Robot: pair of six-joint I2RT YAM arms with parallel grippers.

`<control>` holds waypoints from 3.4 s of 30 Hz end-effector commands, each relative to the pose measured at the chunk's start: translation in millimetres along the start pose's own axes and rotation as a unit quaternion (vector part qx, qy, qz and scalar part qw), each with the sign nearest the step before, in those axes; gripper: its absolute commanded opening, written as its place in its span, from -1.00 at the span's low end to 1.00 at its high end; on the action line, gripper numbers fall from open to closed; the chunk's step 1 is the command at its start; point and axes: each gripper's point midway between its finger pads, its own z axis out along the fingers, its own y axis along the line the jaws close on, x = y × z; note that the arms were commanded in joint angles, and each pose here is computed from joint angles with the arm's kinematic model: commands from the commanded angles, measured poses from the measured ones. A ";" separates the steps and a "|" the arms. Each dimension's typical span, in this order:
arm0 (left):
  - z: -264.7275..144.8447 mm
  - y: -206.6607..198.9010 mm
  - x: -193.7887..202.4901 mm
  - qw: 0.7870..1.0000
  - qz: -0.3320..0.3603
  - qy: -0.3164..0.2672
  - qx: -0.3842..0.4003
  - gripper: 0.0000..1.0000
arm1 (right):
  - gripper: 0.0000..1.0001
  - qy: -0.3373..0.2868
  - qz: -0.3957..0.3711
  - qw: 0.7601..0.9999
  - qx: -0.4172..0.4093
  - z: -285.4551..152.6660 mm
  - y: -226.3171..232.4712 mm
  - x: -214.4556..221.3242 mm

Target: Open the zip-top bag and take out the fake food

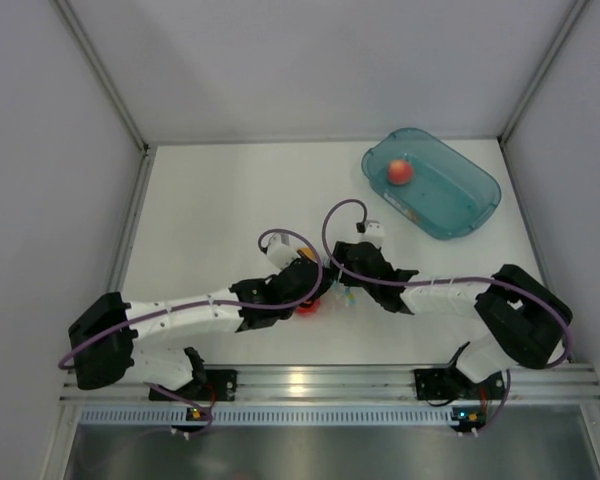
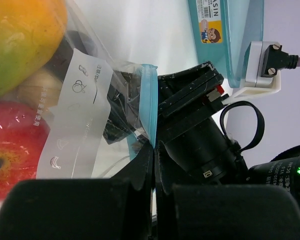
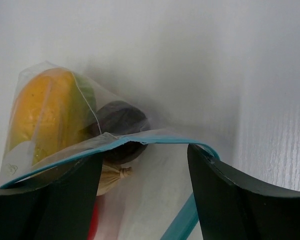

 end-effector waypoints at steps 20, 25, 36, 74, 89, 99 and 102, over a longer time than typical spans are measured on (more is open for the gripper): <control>7.4 36.2 -3.4 0.999 0.022 -0.031 -0.014 -1.00 | 0.10 -0.037 0.031 0.972 -0.228 -8.9 91.7 -15.2; 8.5 49.8 -8.6 0.998 0.036 -0.045 -0.037 -1.00 | 0.08 -0.012 0.023 0.971 -0.238 -8.5 98.8 -4.0; 3.7 83.4 -19.4 0.994 0.049 -0.066 -0.069 -1.00 | 0.32 0.047 0.004 0.961 -0.271 0.8 117.8 39.5; -26.9 80.1 -45.3 0.983 0.159 -0.066 -0.070 -1.00 | -0.04 -0.034 -0.035 0.970 -0.237 -46.5 143.5 25.7; -41.7 40.3 -31.3 0.992 0.122 -0.011 0.000 -1.00 | 0.09 -0.086 -0.023 0.963 -0.256 -19.3 167.6 2.4; -50.2 1.5 3.6 0.991 0.057 0.077 0.098 -1.00 | 0.16 -0.136 0.045 0.950 -0.277 -27.8 166.4 -15.1; -55.8 -5.8 6.5 0.988 0.035 0.089 0.123 -1.00 | 0.11 -0.146 0.070 0.949 -0.269 -32.4 156.7 -19.2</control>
